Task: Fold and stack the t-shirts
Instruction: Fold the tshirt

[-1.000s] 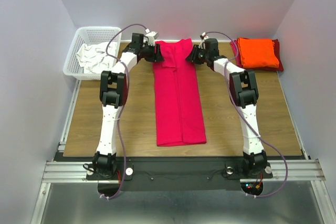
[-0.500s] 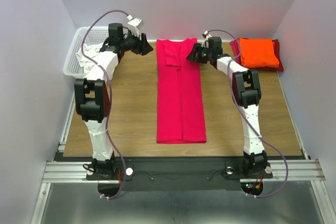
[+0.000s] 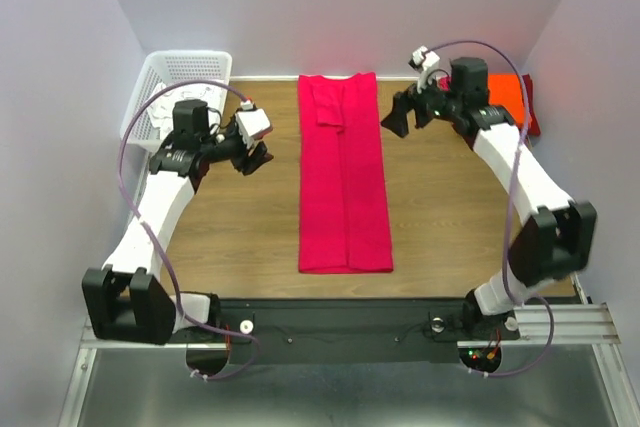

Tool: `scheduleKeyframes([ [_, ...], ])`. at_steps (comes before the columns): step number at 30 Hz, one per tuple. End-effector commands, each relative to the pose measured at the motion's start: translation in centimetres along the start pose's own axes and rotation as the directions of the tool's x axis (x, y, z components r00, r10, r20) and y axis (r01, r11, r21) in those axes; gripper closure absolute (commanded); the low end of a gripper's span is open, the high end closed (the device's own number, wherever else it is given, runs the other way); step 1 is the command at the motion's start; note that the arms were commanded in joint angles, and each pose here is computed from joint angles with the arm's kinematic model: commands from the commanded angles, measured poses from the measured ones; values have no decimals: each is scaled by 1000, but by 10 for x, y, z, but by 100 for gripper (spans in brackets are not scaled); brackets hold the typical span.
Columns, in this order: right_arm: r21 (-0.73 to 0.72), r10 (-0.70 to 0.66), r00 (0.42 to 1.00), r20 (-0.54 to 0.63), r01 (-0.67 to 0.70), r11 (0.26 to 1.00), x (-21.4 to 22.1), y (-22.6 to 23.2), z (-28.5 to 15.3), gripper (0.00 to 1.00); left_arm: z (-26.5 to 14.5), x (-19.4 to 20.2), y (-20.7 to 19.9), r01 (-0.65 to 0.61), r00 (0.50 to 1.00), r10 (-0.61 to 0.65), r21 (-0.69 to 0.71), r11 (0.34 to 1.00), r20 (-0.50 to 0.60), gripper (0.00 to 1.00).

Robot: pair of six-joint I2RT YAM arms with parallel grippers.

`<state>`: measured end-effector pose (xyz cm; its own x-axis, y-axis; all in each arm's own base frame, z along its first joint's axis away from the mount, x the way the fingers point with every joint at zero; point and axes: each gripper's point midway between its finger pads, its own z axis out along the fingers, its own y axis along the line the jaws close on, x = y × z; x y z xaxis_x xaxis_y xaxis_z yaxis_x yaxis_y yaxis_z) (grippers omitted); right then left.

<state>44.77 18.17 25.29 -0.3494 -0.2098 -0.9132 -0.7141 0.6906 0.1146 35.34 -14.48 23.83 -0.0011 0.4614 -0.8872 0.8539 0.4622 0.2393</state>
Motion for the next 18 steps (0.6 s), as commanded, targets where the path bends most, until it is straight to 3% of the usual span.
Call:
scheduleKeyframes([
  [1, 12, -94, 989, -115, 96, 995, 47, 23, -39, 0, -13, 8, -37, 0, 1000, 0, 78, 997, 0, 29],
  [3, 11, -151, 979, -138, 154, 988, 57, 30, -54, 0, -13, 5, -40, 47, 999, -48, 76, 996, 13, 8],
  [6, -164, -305, 937, -171, 279, 946, 85, 67, -82, 0, -13, 10, -53, 39, 999, -38, 157, 987, -6, 2],
  [9, -225, -366, 909, -202, 320, 920, 123, 92, -100, 0, -16, 28, -81, 14, 997, 8, 277, 961, -78, 2],
  [10, -257, -404, 889, -217, 347, 902, 138, 98, -106, 1, -15, 31, -88, -76, 993, 100, 302, 950, -66, 3],
  [11, -281, -428, 876, -222, 362, 889, 149, 105, -110, 2, -14, 47, -101, -74, 990, 109, 325, 943, -89, 4],
  [15, -385, -529, 816, -232, 422, 821, 199, 139, -119, 8, -9, 70, -134, -234, 958, 277, 360, 903, -73, 10],
  [18, -426, -589, 786, -190, 475, 770, 210, 157, -118, 19, 0, 85, -177, -335, 921, 388, 433, 837, -37, 17],
])
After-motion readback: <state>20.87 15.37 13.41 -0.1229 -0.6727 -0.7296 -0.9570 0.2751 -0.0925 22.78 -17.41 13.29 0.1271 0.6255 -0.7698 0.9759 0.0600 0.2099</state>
